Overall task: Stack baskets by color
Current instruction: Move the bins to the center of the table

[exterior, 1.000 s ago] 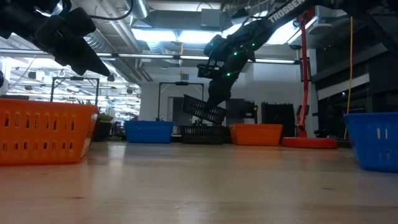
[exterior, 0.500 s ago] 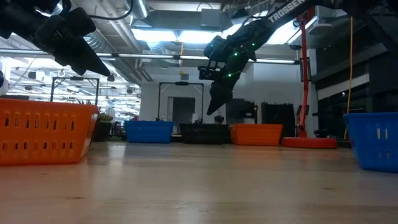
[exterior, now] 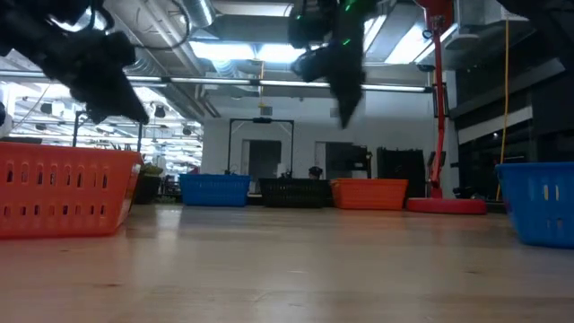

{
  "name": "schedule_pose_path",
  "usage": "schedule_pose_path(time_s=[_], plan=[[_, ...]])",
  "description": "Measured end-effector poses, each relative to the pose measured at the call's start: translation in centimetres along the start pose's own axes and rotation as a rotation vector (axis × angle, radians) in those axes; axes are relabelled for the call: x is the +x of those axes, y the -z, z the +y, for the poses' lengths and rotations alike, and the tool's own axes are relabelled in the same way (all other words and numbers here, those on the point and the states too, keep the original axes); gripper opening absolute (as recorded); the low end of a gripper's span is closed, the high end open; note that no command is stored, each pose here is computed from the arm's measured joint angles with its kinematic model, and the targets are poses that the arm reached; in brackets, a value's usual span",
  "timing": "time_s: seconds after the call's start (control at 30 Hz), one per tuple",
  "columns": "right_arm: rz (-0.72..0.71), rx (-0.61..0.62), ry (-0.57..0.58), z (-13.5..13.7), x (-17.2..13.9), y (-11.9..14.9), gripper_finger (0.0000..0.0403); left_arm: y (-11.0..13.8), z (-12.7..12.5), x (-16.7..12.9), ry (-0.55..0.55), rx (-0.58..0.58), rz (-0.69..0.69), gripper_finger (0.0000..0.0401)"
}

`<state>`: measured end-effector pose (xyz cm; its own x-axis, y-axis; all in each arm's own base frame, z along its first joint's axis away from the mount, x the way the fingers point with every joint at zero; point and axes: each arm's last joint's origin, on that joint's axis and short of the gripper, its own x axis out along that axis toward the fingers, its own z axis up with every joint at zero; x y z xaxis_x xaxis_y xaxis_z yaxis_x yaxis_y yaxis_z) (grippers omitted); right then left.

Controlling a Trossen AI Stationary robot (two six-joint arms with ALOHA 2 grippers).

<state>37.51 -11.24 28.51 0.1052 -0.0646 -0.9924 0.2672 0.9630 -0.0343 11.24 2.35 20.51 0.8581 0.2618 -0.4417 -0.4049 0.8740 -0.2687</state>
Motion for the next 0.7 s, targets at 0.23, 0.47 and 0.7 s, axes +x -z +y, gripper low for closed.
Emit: schedule_pose_path(time_s=[0.23,0.47,0.7], plan=[[0.179,-0.048,0.002,5.4,-1.4,5.3,0.0139,0.2,-0.3,-1.0,-0.034,-0.176,0.149,0.0043],[0.035,0.015,0.004,7.2,-1.6,10.2,0.0139,-2.7,-3.9,-2.1,0.134,-0.187,0.378,0.0027],[-0.068,0.168,0.0,7.1,-0.4,14.6,0.0139,-1.5,-6.4,-2.4,-0.014,-0.312,0.848,0.0003]])
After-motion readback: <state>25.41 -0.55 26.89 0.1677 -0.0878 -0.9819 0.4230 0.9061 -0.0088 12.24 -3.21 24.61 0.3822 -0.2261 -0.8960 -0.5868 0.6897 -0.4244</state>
